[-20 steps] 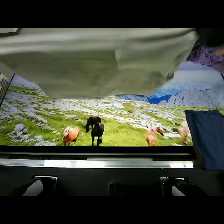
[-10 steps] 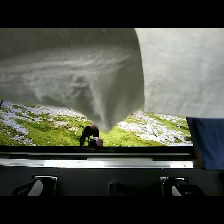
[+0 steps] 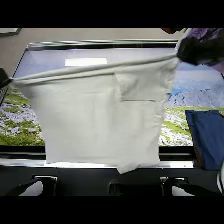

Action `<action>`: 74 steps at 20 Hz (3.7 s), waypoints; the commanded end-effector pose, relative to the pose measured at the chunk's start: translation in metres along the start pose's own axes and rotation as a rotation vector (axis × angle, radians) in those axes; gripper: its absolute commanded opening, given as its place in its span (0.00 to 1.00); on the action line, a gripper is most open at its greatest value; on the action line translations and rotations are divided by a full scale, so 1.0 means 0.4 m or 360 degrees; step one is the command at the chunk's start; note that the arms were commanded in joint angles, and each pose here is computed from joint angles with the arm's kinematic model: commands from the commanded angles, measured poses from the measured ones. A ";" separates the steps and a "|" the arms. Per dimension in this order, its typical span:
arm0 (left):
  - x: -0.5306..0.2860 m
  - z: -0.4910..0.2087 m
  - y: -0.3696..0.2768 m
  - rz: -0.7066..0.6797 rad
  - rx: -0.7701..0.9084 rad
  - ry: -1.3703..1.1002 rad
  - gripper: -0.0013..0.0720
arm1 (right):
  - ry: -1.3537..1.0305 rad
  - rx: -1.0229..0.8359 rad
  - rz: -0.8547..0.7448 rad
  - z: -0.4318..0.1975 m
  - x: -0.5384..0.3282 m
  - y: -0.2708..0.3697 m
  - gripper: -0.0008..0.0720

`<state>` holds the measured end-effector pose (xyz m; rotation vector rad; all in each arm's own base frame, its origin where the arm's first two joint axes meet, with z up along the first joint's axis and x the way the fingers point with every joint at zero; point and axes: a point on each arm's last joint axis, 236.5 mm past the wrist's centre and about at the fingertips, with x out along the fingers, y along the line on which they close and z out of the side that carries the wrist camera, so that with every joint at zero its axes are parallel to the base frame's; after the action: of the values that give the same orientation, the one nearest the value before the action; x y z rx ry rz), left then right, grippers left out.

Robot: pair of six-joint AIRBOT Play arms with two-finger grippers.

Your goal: Fold the clothes and pants, and hang the long-sleeved shirts on hangers.

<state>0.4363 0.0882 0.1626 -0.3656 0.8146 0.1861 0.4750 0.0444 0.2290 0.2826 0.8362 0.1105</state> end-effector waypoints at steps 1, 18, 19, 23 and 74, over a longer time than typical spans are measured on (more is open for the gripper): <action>0.324 -0.050 -0.020 -0.0030 0.0010 0.0118 0.04 | 0.0288 0.0162 0.0019 -0.097 0.347 -0.065 0.05; 0.566 -0.238 -0.013 0.0014 0.0052 0.0834 0.04 | 0.0803 0.0232 -0.0124 -0.346 0.577 -0.182 0.05; 0.555 -0.256 -0.011 0.0020 0.0051 0.0889 0.04 | 0.0854 0.0220 -0.0150 -0.363 0.567 -0.190 0.05; 0.532 -0.298 -0.005 0.0033 0.0053 0.1019 0.04 | 0.0953 0.0199 -0.0199 -0.394 0.546 -0.207 0.05; 0.127 -0.141 0.173 0.0160 -0.0200 0.0740 0.94 | 0.1198 0.0745 0.0416 -1.083 0.164 -0.028 0.66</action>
<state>0.4119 0.1316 0.0722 -0.4963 1.2862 0.2507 0.1990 0.1242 -0.0850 0.8563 1.5652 0.3145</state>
